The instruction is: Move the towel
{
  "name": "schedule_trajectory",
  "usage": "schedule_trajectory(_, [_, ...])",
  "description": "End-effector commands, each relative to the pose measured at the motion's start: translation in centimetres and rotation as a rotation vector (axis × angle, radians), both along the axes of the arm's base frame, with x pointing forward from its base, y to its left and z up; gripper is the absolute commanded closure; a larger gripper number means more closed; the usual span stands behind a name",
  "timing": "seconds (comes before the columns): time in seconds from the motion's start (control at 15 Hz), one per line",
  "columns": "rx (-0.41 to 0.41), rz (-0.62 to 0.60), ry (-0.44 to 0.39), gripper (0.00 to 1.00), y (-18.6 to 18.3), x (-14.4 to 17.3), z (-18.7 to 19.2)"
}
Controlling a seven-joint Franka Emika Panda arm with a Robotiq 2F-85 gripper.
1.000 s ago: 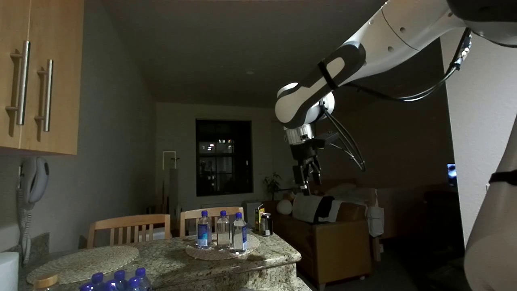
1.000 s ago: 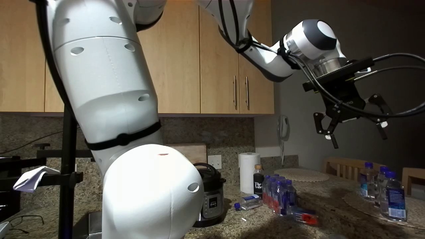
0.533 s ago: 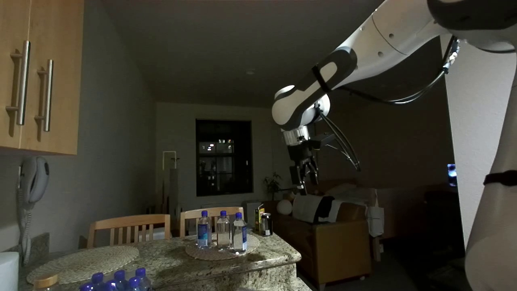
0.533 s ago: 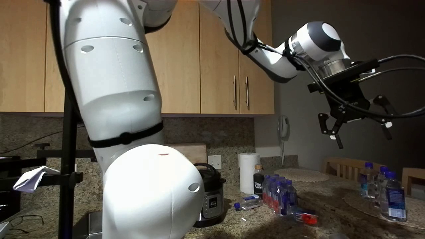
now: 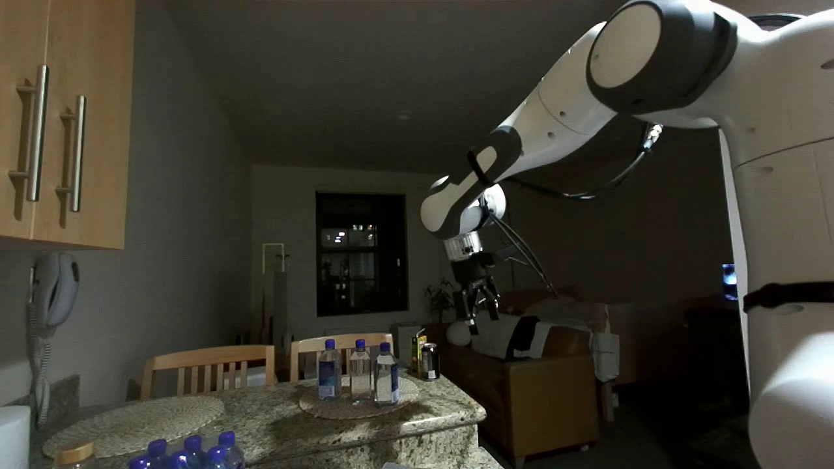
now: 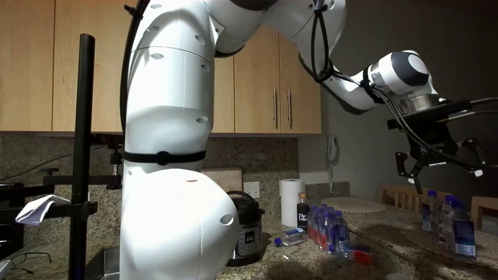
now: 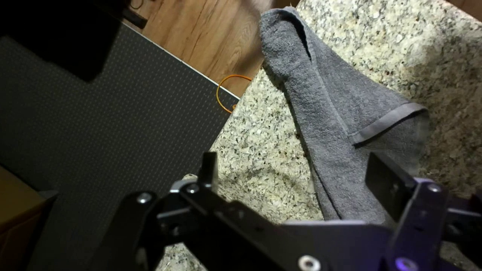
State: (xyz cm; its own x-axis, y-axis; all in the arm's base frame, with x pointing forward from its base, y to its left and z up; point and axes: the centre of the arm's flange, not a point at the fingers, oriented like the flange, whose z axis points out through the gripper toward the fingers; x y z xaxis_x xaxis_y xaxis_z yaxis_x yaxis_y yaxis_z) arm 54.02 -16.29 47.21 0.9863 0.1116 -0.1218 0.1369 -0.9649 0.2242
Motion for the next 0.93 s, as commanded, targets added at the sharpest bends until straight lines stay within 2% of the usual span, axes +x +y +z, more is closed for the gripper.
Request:
schedule_trajectory(0.0, [0.02,0.026,0.03,0.0,-2.6,0.4,-0.8])
schedule_trajectory(0.07, [0.018,0.041,0.045,0.0,-3.0,0.4,-1.0])
schedule_trajectory(0.13, [0.006,0.002,0.028,0.0,-1.7,0.5,-1.4])
schedule_trajectory(0.6, [0.007,0.007,0.033,0.0,-1.6,0.6,-1.6])
schedule_trajectory(0.73, [0.04,0.01,0.054,0.0,-2.0,-0.2,-2.0])
schedule_trajectory(0.87, [0.068,0.005,0.025,0.0,-3.0,-1.5,-2.7])
